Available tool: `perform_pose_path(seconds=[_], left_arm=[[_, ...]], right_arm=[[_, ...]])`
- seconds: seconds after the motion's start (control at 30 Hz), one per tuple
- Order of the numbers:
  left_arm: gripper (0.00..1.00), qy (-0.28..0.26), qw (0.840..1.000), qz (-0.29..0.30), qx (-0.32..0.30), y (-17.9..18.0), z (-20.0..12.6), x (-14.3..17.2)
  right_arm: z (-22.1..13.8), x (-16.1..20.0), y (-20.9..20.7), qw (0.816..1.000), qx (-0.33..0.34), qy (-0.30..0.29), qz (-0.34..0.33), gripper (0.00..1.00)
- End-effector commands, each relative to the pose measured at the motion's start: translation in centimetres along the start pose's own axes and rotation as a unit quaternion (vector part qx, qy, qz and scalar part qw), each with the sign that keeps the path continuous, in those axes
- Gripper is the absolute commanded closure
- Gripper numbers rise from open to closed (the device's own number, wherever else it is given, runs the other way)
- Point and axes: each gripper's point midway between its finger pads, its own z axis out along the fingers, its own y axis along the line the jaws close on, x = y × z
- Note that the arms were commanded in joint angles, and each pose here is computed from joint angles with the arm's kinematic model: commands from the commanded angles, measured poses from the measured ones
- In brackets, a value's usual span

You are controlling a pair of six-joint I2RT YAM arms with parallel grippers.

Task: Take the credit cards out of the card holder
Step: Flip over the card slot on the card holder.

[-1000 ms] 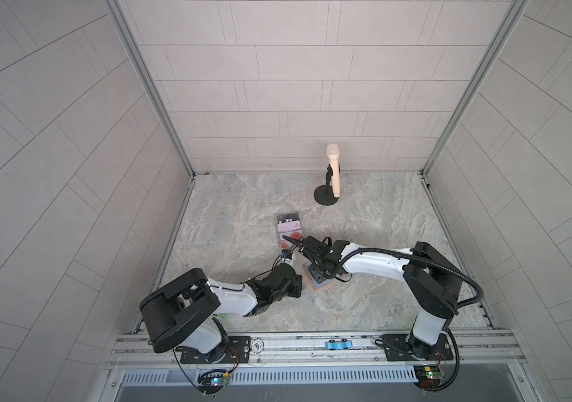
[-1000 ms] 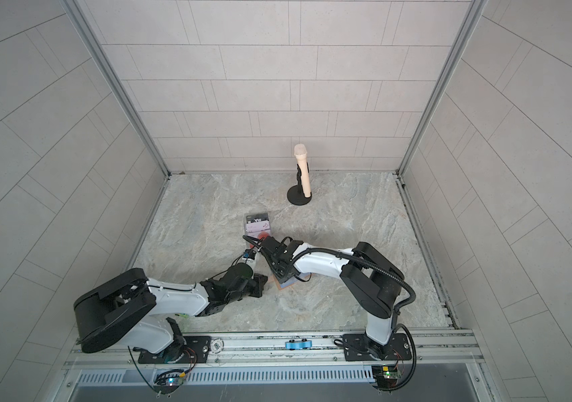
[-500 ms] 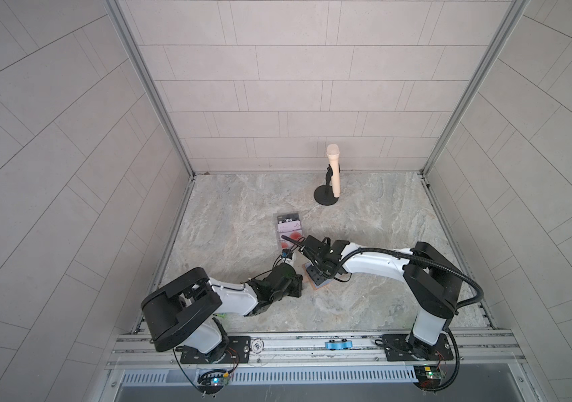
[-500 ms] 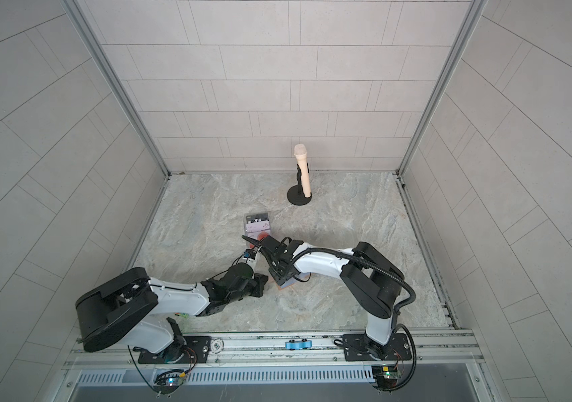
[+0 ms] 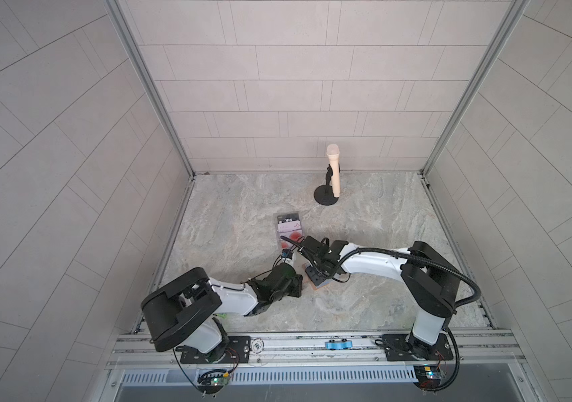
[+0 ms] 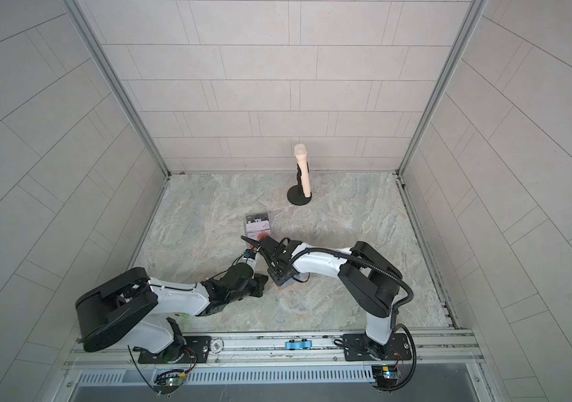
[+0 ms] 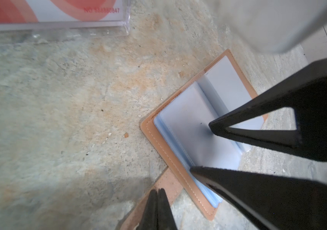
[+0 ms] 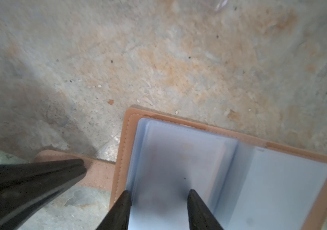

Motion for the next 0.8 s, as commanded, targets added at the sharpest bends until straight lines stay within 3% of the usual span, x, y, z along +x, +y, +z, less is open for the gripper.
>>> perform_pose_path(seconds=[0.0, 0.13, 0.47, 0.77], left_arm=[[1.0, 0.059, 0.996, 0.014, -0.062, 3.7, -0.4, 3.5], [1.0, 0.06, 0.996, 0.016, -0.063, 3.7, -0.4, 3.5], [1.0, 0.061, 0.996, 0.02, -0.063, 3.5, -0.4, 3.3], [1.0, 0.064, 0.995, 0.022, -0.066, 3.7, -0.4, 3.4]], right_arm=[[0.8, 0.8, -0.9, 1.0, 0.012, 0.019, 0.012, 0.56], [0.8, 0.6, -1.4, 1.0, 0.006, 0.017, 0.024, 0.61], [0.8, 1.1, -3.0, 0.998, 0.048, 0.028, 0.014, 0.63], [0.7, 1.0, -3.3, 0.999, 0.045, 0.028, 0.014, 0.67]])
